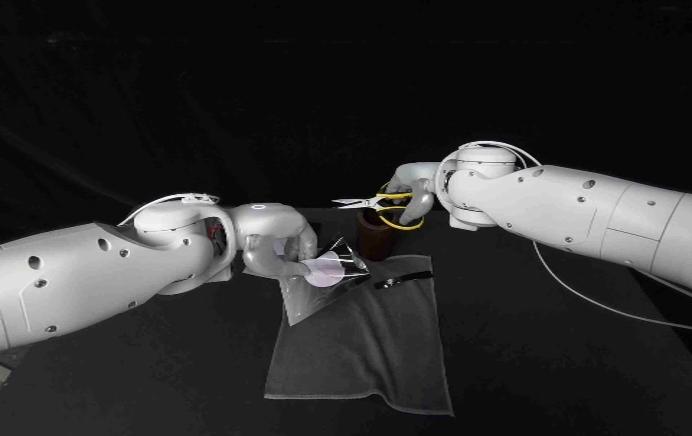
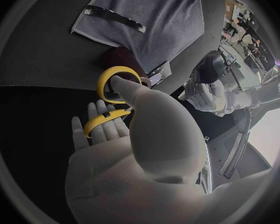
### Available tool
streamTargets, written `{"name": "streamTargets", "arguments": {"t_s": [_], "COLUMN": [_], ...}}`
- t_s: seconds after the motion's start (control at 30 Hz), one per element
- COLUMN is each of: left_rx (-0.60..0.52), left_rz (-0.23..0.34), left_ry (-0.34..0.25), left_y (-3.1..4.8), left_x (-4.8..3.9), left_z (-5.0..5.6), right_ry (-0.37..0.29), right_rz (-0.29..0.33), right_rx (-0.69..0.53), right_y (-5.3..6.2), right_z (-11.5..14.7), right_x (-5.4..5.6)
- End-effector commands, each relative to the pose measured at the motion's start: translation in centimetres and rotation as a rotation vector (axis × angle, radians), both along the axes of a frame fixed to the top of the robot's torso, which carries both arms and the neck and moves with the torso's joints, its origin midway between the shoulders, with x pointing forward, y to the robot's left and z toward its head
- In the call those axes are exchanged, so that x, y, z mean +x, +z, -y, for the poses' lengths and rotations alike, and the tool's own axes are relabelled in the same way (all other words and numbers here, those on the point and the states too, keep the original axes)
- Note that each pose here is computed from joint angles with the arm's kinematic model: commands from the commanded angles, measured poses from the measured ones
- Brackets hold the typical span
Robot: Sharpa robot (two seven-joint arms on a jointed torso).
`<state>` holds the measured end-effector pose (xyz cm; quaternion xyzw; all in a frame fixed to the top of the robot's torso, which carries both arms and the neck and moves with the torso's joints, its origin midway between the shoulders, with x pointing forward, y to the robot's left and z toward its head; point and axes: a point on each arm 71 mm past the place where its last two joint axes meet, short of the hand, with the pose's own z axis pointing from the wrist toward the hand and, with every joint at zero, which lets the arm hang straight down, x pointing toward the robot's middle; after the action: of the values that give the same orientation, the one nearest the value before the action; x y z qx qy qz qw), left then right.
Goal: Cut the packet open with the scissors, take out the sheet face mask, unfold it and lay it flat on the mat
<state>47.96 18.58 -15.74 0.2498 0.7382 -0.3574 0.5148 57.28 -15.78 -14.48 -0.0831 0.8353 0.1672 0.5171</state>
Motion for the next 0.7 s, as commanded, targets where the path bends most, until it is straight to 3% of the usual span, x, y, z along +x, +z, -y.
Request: {"name": "streamTargets", "arguments": {"t_s": [0.03,0.7], "left_rx": [0.003,0.008], "left_rz": [-0.013,-0.017], "left_ry": [-0.003,0.000], "left_y": [-0.04,-0.09], "left_x": [-0.01,0.01], "left_z": [0.04,0.00], "right_ry": [0.011,0.016], "right_rz": [0.021,-0.004], "right_rx": [-0.007,0.008], "right_y": [0.21,0.10], "right_z": [-0.03,-0.07], "right_x": [0.02,-0.32]}}
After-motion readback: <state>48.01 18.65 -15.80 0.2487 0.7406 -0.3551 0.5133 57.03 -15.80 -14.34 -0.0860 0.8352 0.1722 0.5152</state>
